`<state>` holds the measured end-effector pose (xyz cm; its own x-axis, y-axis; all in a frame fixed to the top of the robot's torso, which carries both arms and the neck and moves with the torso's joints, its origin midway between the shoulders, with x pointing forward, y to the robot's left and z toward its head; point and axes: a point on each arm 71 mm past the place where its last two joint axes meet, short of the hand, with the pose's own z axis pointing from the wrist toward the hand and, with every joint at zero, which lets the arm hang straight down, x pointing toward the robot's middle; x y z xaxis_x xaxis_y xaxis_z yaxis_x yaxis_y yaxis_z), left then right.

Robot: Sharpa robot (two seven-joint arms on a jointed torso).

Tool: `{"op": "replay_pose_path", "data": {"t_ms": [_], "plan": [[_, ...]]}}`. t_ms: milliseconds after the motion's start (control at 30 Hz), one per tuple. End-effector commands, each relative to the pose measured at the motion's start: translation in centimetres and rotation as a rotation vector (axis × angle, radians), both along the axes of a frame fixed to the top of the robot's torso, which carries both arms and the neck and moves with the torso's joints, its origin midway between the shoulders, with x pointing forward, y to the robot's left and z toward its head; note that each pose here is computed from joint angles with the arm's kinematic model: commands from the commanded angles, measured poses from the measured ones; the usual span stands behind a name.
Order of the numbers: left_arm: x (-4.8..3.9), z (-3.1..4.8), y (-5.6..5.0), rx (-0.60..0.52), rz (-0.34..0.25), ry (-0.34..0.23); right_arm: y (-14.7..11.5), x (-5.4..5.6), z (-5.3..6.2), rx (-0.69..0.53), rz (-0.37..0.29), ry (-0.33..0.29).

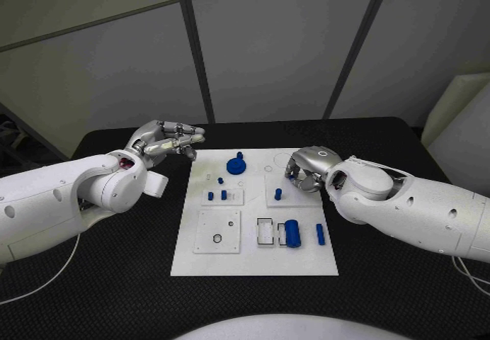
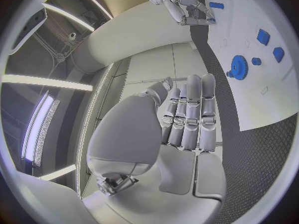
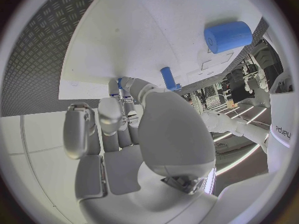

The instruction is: Assemble the parts on the task board

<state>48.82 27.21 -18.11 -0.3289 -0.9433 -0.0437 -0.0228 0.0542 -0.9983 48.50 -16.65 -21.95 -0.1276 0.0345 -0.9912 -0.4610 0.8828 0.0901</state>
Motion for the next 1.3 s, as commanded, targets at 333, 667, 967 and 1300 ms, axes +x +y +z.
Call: {"op": "replay_pose_path", "data": {"t_ms": [333, 667, 967, 1300], "plan": [[0.01, 0.2, 0.2, -0.009, 0.003, -0.014, 0.0, -0.9, 1.5, 0.092, 0.024, -0.108], [0.01, 0.19, 0.2, -0.008, 0.005, -0.013, 0.6, -2.7, 2.8, 0.186, 0.074, -0.128], [0.15, 0.14, -0.4, -0.012, -0.005, -0.013, 4.6, -4.9, 3.8, 0.297, 0.179, -0.06], [0.42, 0.04, -1.3, -0.016, -0.016, -0.013, 9.1, -6.2, 2.8, 0.327, 0.271, 0.024]]}}
